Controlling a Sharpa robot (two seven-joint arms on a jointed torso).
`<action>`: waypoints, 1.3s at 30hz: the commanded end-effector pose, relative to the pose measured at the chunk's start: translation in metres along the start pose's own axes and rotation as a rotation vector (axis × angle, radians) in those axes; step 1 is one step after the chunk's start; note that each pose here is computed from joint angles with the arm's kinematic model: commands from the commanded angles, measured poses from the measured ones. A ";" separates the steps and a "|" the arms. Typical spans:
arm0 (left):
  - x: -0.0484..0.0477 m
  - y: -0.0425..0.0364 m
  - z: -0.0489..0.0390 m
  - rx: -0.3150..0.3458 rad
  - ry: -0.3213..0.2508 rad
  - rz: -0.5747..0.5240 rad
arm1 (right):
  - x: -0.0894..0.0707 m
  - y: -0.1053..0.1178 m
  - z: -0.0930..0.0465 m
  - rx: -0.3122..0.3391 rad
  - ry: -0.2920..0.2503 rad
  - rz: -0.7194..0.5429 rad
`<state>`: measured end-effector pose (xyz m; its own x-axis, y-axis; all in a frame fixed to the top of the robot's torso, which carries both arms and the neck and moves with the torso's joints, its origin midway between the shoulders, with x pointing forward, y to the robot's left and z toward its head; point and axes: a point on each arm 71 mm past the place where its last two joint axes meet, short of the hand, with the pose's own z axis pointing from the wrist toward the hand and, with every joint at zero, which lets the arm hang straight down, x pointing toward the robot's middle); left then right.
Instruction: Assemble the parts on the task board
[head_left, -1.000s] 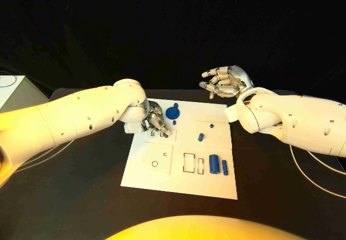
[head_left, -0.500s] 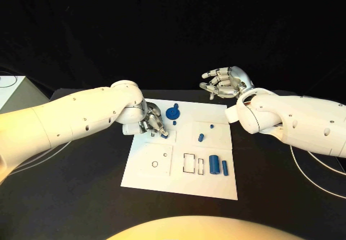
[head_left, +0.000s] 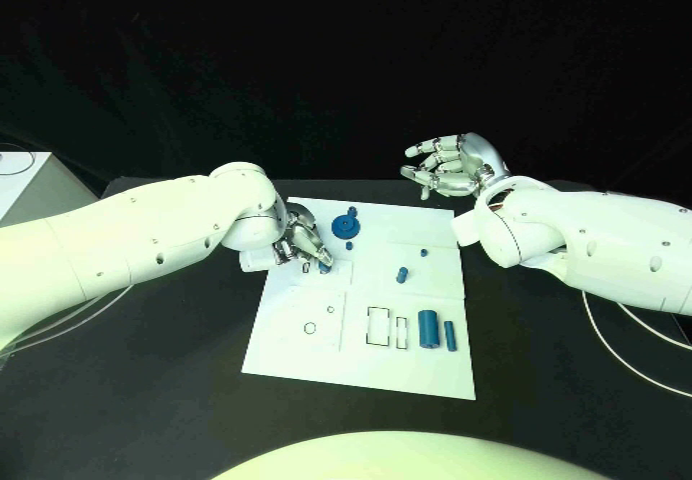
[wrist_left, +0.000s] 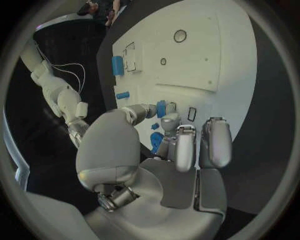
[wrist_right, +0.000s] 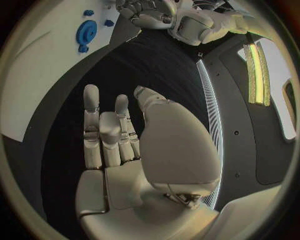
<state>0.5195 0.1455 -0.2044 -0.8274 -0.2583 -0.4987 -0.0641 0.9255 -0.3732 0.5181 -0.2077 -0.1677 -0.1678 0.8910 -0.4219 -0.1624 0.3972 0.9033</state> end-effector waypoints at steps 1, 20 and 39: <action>-0.0030 -0.0039 -0.0016 0.032 -0.073 -0.013 | 0.001 0.000 0.000 -0.009 0.018 -0.004; 0.0022 -0.0055 -0.0003 0.030 -0.170 0.111 | -0.001 -0.001 0.000 -0.006 0.015 -0.007; 0.0110 -0.0029 0.0054 0.010 -0.141 0.147 | -0.002 -0.002 -0.001 -0.005 0.012 -0.010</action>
<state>0.5149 0.1409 -0.2126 -0.7347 -0.1812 -0.6537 0.0364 0.9518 -0.3046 0.5186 -0.2111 -0.1689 -0.1640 0.8895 -0.4265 -0.1576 0.4031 0.9015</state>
